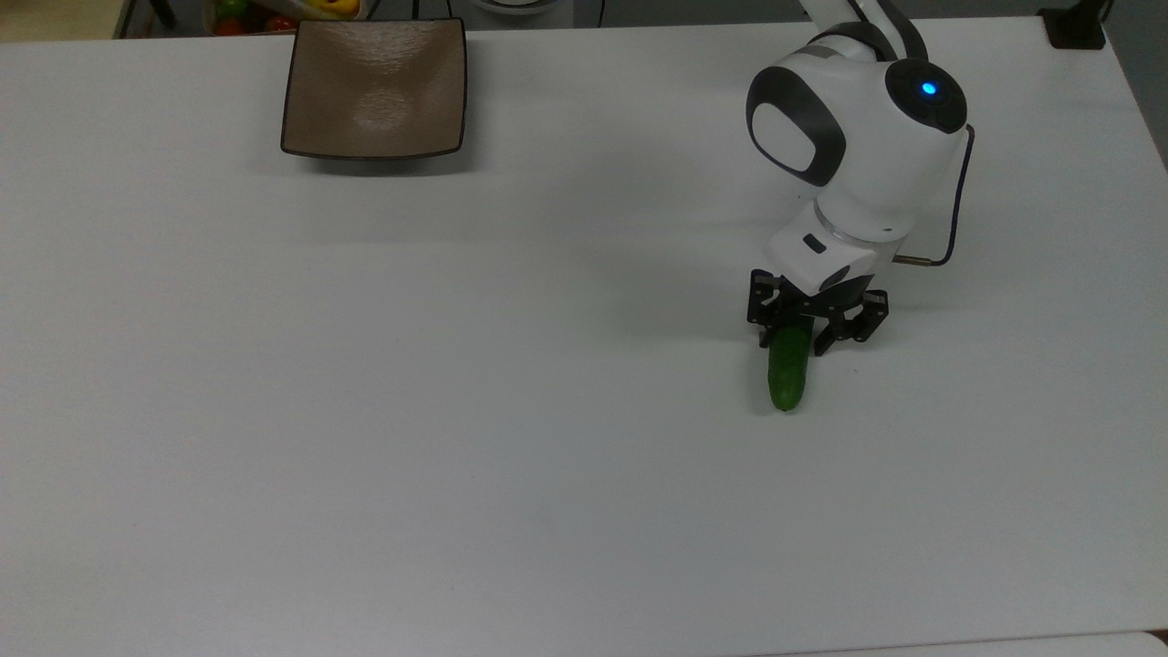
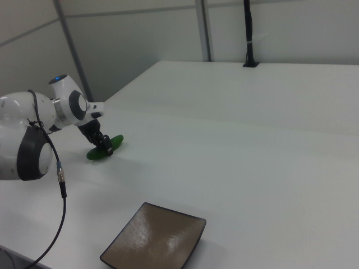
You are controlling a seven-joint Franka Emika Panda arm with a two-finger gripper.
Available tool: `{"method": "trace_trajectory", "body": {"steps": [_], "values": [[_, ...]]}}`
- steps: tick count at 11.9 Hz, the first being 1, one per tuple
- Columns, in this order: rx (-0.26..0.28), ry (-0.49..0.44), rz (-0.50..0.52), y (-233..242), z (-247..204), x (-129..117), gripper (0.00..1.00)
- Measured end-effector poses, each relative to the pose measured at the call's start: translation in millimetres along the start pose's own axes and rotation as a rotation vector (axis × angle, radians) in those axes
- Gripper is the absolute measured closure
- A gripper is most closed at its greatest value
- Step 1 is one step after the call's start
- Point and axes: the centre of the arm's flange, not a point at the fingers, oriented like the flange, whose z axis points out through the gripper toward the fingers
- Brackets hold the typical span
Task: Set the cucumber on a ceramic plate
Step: 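Lower the gripper and close it around the cucumber's middle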
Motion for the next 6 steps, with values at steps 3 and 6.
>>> {"method": "trace_trajectory", "body": {"steps": [3, 6], "values": [[0.001, 0.006, 0.008, 3.9, -1.9, 5.0, 0.59], [0.007, 0.039, 0.04, 25.6, -24.0, 25.2, 0.59]]}}
